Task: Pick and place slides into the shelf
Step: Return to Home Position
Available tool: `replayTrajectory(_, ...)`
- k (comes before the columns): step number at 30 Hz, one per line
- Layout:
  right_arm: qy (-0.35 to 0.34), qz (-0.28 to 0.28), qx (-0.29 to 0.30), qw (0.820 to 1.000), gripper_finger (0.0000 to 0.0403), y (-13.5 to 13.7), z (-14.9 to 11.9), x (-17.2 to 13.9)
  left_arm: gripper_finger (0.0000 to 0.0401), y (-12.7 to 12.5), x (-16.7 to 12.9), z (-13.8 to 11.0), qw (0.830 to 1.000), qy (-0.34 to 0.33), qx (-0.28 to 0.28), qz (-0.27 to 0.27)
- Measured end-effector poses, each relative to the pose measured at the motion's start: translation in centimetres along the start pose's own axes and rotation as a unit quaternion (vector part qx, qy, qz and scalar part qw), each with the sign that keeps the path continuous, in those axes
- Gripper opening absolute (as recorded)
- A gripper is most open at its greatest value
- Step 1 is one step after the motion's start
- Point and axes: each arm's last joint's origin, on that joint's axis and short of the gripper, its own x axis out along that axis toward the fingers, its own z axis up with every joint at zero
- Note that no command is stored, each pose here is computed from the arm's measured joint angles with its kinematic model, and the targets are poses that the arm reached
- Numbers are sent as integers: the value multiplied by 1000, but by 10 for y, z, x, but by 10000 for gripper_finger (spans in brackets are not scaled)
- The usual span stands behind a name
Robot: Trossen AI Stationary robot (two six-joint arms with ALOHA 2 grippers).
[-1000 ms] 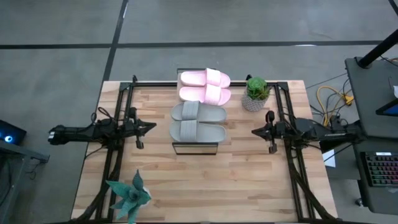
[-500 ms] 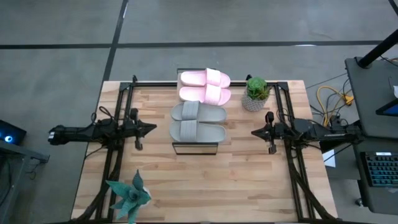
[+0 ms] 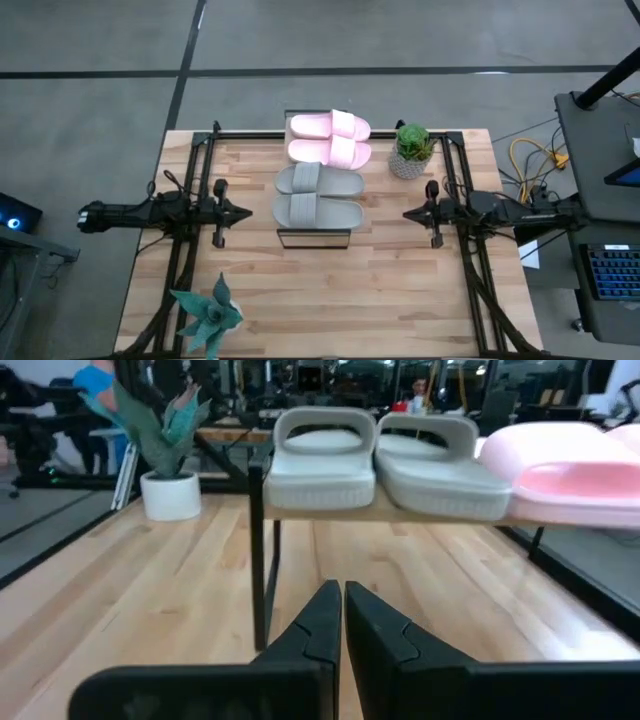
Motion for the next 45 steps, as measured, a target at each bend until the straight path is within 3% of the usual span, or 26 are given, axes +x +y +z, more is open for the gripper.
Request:
replayTrajectory(8, 22, 7, -40, 999, 9, 1, -3, 3, 0, -1, 0, 0, 1000, 0, 0, -13)
replayTrajectory(19, -22, 2, -34, 999, 9, 0, 5, 3, 0, -1, 0, -1, 1000, 5, 17, -15)
replayTrajectory(45, -14, 2, -39, 999, 9, 0, 4, 3, 0, -1, 1, -1, 1000, 6, 17, -14)
